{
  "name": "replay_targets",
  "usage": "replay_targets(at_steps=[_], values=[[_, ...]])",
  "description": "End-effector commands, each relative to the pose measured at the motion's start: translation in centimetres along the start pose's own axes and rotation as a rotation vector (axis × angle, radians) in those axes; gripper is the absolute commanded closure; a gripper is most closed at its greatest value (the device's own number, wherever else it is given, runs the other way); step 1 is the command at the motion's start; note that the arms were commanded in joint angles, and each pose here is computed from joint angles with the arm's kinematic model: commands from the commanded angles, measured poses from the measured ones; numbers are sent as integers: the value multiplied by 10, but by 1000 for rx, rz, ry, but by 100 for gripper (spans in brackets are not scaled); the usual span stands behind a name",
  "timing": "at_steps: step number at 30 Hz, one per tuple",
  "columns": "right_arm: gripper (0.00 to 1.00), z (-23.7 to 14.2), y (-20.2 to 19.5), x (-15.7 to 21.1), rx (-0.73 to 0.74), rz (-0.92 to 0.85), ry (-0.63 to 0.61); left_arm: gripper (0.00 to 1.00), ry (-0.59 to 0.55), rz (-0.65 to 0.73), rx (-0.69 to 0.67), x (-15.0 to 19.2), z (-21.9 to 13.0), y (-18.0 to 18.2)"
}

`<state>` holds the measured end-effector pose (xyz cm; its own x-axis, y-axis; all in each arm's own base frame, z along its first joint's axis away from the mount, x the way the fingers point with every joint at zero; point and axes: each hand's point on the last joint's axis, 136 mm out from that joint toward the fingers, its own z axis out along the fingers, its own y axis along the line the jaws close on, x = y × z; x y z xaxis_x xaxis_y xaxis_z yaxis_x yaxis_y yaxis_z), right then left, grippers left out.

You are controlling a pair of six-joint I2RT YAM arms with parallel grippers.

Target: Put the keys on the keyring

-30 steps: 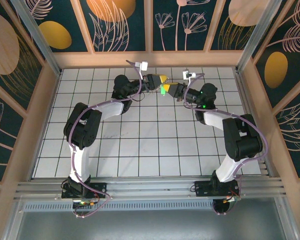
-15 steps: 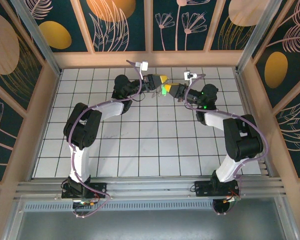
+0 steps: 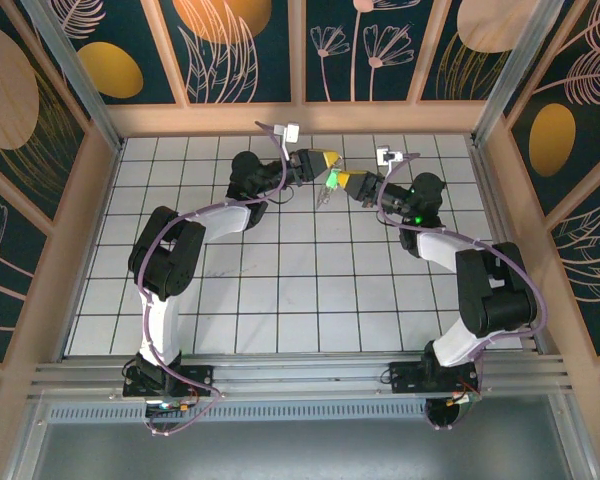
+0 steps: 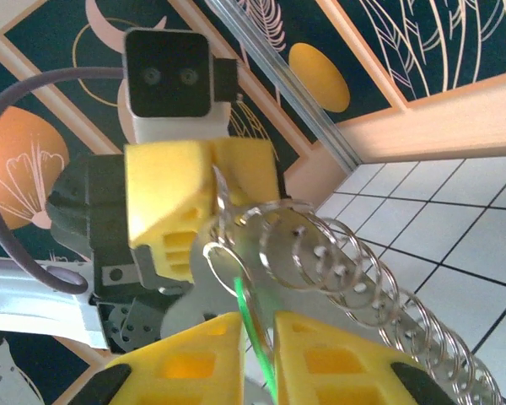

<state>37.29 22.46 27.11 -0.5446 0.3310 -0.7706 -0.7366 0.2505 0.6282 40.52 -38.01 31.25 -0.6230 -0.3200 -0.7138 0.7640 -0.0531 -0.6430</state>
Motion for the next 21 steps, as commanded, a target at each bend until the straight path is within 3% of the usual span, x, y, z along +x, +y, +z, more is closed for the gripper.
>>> replay_targets(at_steps=[1, 10, 21], values=[[81, -8, -2, 0, 28, 0, 0, 100, -72, 120, 100, -32, 1, -48], [72, -26, 5, -7, 74, -36, -10, 100, -75, 127, 106, -34, 1, -52], [67, -32, 20, -49, 87, -57, -138, 100, -67, 125, 115, -32, 1, -54]])
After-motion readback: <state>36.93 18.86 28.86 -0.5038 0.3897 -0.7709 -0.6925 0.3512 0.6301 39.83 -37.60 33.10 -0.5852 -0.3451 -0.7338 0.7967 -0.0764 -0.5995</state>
